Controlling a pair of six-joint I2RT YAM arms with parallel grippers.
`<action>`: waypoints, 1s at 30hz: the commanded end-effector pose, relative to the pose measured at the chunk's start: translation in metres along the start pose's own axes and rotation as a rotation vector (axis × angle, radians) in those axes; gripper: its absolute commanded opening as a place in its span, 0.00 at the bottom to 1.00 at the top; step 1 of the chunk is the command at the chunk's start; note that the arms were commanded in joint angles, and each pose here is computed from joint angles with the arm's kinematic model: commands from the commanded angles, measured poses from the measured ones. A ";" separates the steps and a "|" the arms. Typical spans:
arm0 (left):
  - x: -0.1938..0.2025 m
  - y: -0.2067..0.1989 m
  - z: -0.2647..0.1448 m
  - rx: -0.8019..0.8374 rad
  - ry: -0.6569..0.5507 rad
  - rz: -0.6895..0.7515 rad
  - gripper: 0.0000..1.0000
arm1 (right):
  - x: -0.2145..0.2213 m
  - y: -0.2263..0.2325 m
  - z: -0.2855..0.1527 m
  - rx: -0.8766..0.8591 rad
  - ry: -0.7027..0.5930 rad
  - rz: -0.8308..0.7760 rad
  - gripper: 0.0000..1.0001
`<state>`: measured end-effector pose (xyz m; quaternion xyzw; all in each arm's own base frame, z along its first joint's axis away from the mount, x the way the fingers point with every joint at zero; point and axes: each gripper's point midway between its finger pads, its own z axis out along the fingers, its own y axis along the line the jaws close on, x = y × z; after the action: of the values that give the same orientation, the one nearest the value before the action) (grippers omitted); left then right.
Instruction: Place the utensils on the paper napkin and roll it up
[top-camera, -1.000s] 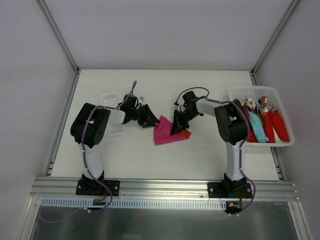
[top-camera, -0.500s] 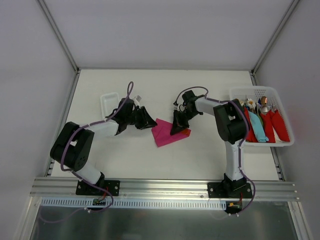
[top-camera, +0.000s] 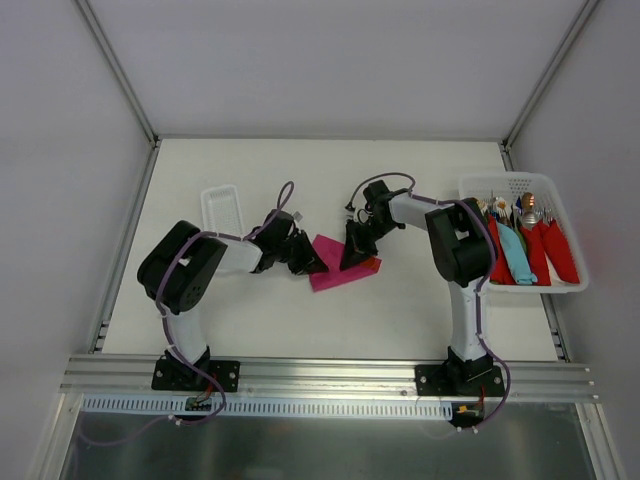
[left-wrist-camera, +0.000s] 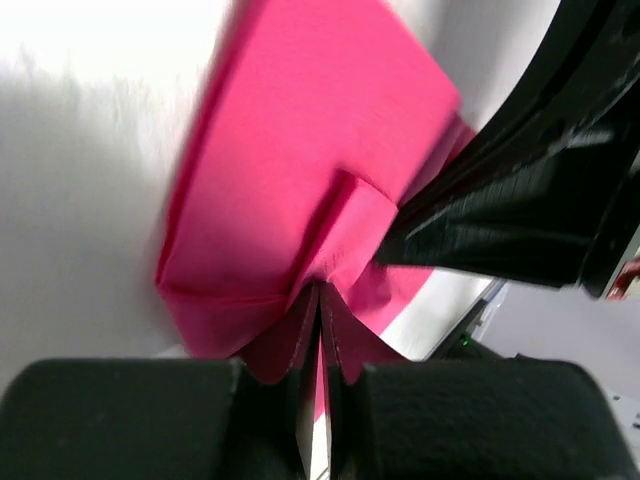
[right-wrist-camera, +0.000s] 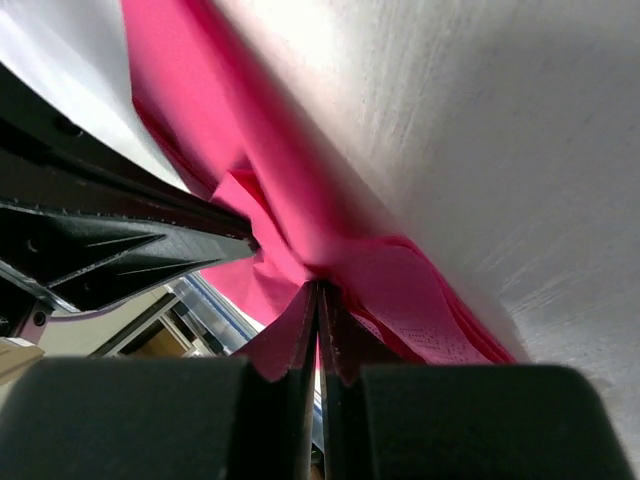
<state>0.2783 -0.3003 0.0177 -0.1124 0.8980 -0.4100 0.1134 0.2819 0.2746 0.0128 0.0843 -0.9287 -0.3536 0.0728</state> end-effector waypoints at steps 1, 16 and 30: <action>-0.009 -0.007 0.013 0.015 -0.019 -0.027 0.03 | 0.002 -0.019 0.015 0.079 0.019 -0.062 0.05; -0.048 0.042 -0.003 -0.110 -0.232 -0.286 0.00 | -0.042 0.055 -0.090 -0.248 -0.315 -0.159 0.33; -0.055 0.056 -0.004 -0.159 -0.305 -0.355 0.00 | -0.047 0.042 -0.048 -0.422 -0.373 0.148 0.23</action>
<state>0.3294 -0.2684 0.0148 -0.3041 0.8526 -0.3919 0.1642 0.3184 0.2700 0.0658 -0.0389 -0.8593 -0.5084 -0.0415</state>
